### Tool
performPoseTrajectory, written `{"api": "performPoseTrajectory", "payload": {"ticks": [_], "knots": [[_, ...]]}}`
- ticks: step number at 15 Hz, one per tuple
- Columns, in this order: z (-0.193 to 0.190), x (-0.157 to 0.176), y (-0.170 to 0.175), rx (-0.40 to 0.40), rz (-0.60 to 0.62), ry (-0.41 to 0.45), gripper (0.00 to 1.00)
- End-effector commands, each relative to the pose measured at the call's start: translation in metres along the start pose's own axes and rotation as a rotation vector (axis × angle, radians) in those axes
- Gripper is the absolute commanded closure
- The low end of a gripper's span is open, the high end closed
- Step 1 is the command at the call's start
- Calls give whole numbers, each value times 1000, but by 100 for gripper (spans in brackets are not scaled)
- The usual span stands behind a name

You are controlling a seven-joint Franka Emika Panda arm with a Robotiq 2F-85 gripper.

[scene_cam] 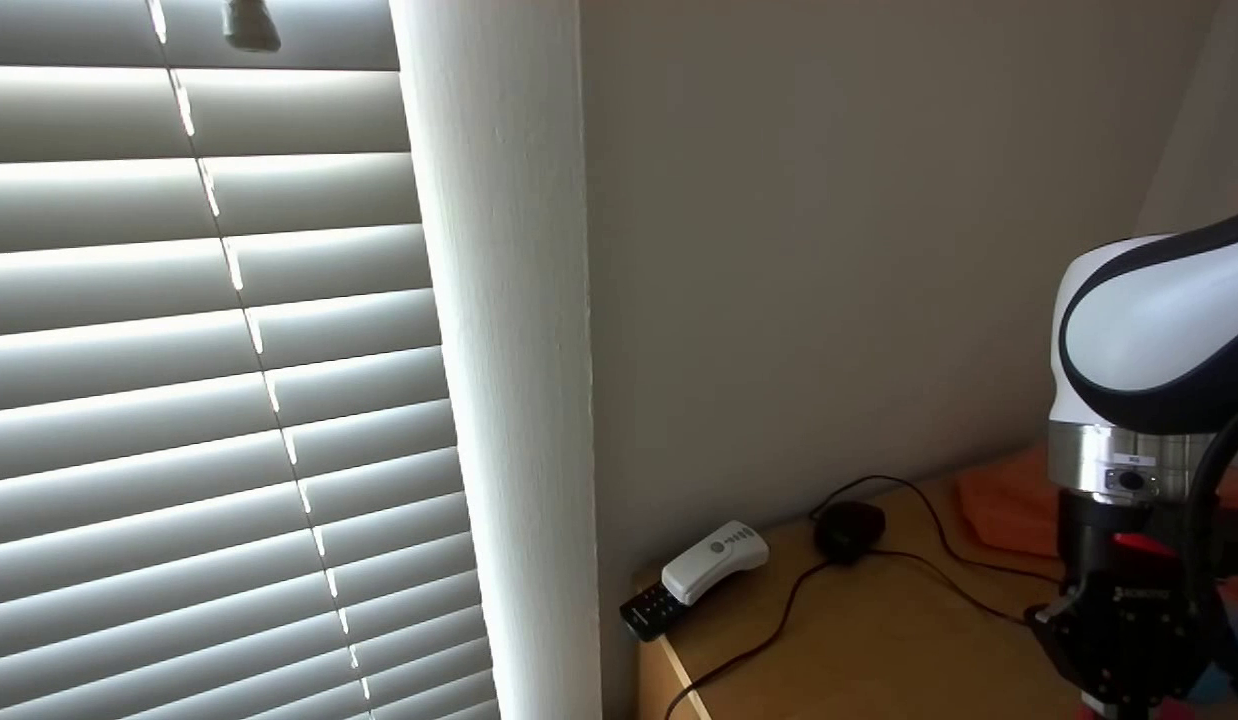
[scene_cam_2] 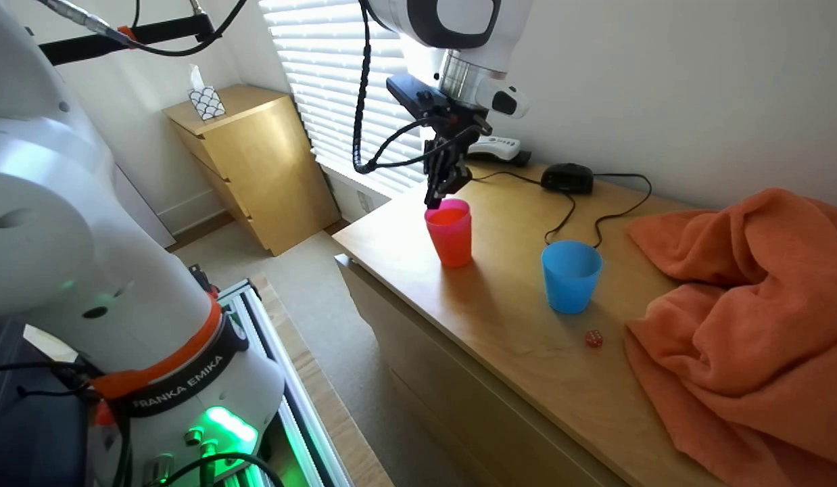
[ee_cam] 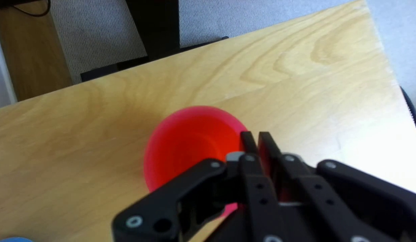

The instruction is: Remove the pink cup from the orange cup and put it on the table

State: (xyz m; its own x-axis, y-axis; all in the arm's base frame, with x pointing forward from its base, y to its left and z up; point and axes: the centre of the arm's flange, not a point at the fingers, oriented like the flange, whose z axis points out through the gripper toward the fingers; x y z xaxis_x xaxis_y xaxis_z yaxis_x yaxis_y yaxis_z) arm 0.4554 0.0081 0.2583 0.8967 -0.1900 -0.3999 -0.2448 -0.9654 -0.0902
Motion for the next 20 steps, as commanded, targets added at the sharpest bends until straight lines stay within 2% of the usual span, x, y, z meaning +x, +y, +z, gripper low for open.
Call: {"api": "performPoseTrajectory", "payload": {"ticks": [1, 4, 6, 8, 20], "knots": [[3, 4, 2, 3, -10, 11, 100], [0, 4, 3, 4, -9, 16, 99], [-1, 3, 3, 4, -11, 20, 95], [-3, 2, 2, 7, -13, 22, 100], [-14, -1, 5, 40, 15, 10, 99]]}}
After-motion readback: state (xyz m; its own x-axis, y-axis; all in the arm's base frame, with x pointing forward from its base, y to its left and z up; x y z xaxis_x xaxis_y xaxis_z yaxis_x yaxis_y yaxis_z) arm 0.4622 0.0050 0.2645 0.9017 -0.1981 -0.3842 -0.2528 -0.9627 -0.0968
